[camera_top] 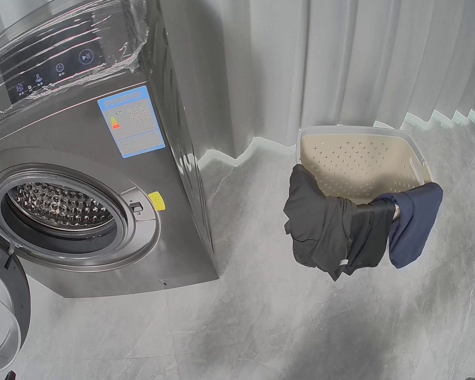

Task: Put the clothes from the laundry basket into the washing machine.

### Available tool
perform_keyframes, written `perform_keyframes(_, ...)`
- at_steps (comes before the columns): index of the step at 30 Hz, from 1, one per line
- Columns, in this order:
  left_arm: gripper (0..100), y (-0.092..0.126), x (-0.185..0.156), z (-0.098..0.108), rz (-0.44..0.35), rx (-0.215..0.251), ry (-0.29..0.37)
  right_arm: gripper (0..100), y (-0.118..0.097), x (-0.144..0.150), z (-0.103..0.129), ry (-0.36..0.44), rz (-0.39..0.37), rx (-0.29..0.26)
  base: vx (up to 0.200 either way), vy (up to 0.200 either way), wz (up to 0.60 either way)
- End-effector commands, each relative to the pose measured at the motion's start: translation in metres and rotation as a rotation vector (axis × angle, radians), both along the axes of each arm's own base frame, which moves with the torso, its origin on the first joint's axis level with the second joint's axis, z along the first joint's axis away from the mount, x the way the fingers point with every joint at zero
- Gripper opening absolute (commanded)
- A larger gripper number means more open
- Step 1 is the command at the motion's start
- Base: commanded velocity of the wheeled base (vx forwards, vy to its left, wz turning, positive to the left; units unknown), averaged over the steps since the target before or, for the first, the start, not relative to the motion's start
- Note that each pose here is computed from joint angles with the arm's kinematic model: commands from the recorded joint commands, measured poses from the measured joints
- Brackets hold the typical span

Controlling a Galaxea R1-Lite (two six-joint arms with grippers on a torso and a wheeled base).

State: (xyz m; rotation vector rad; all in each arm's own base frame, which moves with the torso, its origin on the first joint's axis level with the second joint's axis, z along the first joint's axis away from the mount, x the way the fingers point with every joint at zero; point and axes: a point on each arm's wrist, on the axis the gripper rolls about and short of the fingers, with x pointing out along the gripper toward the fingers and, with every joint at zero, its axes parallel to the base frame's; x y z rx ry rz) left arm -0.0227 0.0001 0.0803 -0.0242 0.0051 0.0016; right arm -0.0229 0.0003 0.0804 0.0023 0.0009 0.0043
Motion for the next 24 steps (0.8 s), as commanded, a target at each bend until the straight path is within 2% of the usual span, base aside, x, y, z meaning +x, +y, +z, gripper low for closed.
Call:
perform_keyframes(1,100,0.0,-0.0002,-0.0044,0.0,0.0,-0.002,100,0.0,0.0,-0.0048,0.001,-0.001,-0.001,0.0,0.0,0.0)
perform_keyframes(7,100,0.0,-0.0002,-0.0044,0.002,0.0,-0.002,100,0.0,0.0,-0.0048,0.001,0.0,-0.001,0.0,0.0,0.0)
perform_keyframes(24,100,0.0,-0.0002,-0.0044,0.0,0.0,-0.002,100,0.0,0.0,-0.0048,0.001,0.0,-0.001,0.0,-0.188,0.0)
